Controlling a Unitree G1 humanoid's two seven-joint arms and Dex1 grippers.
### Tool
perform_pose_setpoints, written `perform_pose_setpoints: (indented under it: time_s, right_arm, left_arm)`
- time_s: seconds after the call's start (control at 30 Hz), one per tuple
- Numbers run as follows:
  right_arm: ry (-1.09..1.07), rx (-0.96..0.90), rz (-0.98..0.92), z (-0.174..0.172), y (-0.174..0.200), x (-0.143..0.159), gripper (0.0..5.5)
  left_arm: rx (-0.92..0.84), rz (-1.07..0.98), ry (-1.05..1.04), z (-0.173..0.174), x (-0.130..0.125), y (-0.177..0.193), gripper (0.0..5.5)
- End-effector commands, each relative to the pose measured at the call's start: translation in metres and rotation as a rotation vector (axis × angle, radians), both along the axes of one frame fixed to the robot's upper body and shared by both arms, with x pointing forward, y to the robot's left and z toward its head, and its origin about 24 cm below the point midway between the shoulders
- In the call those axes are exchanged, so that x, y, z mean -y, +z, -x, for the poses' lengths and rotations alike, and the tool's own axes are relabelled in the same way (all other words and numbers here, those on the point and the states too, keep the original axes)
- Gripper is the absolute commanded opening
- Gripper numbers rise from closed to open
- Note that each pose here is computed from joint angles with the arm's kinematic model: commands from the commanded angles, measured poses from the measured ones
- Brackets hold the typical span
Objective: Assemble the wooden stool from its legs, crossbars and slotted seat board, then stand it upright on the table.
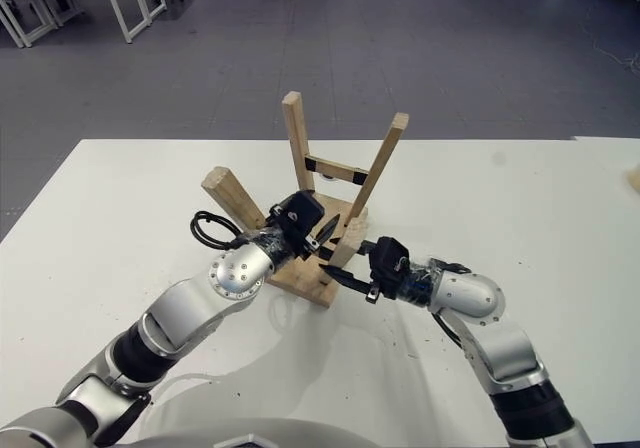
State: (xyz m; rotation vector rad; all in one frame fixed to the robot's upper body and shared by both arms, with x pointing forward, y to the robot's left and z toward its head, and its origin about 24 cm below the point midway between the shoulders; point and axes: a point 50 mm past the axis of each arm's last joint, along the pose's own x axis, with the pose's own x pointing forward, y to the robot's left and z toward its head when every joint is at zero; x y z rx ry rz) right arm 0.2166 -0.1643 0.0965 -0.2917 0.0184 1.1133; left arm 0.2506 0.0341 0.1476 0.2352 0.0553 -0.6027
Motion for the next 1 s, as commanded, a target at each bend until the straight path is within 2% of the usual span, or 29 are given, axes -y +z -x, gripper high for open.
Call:
perform_pose_setpoints:
  time_s: [0.03,0.1,0.17,0.33,0.43,0.53,0.7,0.8,0.83,0.93,1.0]
  right_arm:
    - [-0.095,-0.477,0.325,0.033,-0.09,0.03,2.03]
    - [-0.11,-0.481,0.322,0.032,-0.09,0.034,2.03]
    - [-0.114,-0.478,0.317,0.032,-0.09,0.035,2.03]
    - [-0.115,-0.462,0.297,0.031,-0.087,0.032,2.03]
    - [-0.112,-0.449,0.292,0.029,-0.085,0.031,2.03]
    - [-0.108,-0.446,0.294,0.028,-0.084,0.031,2.03]
    - [-0.107,-0.45,0.303,0.029,-0.084,0.033,2.03]
    - [-0.109,-0.448,0.298,0.028,-0.083,0.032,2.03]
    - [-0.111,-0.446,0.296,0.028,-0.082,0.031,2.03]
    - [-0.117,-0.446,0.29,0.029,-0.083,0.031,2.03]
    - [-0.119,-0.45,0.286,0.031,-0.084,0.03,2.03]
  left_arm:
    - [0.077,0.253,0.127,-0.015,-0.042,0.07,3.0]
    - [0.115,0.407,0.117,-0.016,-0.052,0.102,3.0]
    - [0.17,0.452,0.143,-0.018,-0.064,0.126,3.0]
    - [0.142,0.438,0.249,-0.029,-0.094,0.134,3.0]
    - [0.159,0.427,0.263,-0.031,-0.098,0.139,3.0]
    - [0.077,0.401,0.235,-0.031,-0.091,0.116,3.0]
    - [-0.189,0.284,0.139,-0.012,-0.062,0.036,3.0]
    - [-0.345,0.15,0.214,-0.002,-0.077,-0.029,3.0]
    - [-0.369,0.128,0.236,0.001,-0.084,-0.04,3.0]
    - [-0.317,0.143,0.24,-0.004,-0.089,-0.032,3.0]
    - [-0.262,0.225,0.182,-0.006,-0.083,-0.01,3.0]
